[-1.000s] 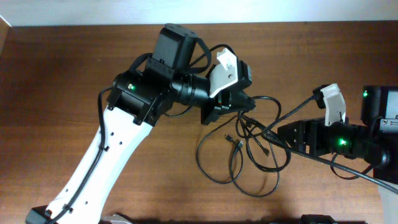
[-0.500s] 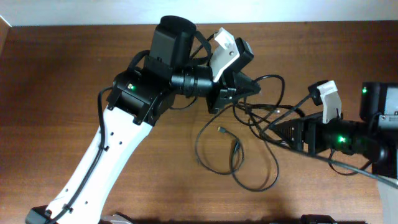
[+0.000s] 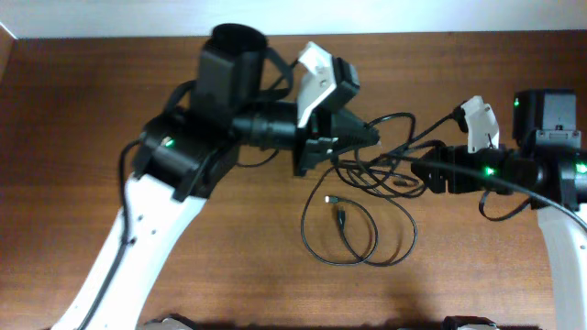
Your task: Untangle cables
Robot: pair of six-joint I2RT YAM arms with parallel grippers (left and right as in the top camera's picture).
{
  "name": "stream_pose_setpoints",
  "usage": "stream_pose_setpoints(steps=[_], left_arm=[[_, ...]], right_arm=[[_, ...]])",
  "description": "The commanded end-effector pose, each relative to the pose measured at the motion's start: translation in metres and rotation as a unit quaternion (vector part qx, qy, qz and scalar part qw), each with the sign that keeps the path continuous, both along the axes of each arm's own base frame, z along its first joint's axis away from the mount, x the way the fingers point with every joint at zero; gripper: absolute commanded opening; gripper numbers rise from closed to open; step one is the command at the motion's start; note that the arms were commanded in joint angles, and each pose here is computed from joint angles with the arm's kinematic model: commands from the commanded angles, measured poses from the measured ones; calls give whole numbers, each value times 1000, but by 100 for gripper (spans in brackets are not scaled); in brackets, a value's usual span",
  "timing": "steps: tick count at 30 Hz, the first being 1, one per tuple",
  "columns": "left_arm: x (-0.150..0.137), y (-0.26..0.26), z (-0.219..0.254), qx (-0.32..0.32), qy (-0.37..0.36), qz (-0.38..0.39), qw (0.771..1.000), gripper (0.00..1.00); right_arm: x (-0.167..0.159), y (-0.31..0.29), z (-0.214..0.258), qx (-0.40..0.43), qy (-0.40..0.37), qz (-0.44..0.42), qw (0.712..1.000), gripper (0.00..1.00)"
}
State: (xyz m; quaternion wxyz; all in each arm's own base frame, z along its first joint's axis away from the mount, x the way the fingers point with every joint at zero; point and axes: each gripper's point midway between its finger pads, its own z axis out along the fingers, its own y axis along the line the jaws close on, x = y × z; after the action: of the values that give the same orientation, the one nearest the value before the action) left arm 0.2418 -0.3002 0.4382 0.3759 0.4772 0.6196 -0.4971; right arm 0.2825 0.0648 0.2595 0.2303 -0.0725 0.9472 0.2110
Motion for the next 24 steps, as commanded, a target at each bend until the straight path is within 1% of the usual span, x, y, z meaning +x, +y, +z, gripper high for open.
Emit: stream_pose_setpoints(steps=[1, 3, 6, 10, 12, 18, 22, 24], left_arm=[[-33, 15, 38, -35, -40, -17, 998, 0], [-39, 20, 47, -41, -57, -11, 997, 0], [-34, 33, 53, -39, -74, 26, 996, 0], [-25, 61, 65, -45, -93, 74, 992, 0], [-18, 79, 71, -47, -94, 109, 988, 0], [-3, 116, 80, -46, -111, 181, 976, 0], [8, 130, 79, -42, -109, 209, 971, 0], [9, 132, 79, -41, -110, 213, 970, 0]], right_arm=[[11, -2, -3, 5, 6, -18, 1000, 73], [15, -3, -5, 5, 8, -21, 1000, 73], [18, -5, -5, 1, 3, -25, 1000, 73], [22, -29, -13, -47, 19, -98, 994, 73], [23, -39, -15, -65, 20, -116, 991, 73], [24, -71, -15, -62, 23, -167, 984, 73], [21, -99, -15, -59, 29, -213, 975, 73], [19, -104, -14, -44, 31, -223, 973, 73]])
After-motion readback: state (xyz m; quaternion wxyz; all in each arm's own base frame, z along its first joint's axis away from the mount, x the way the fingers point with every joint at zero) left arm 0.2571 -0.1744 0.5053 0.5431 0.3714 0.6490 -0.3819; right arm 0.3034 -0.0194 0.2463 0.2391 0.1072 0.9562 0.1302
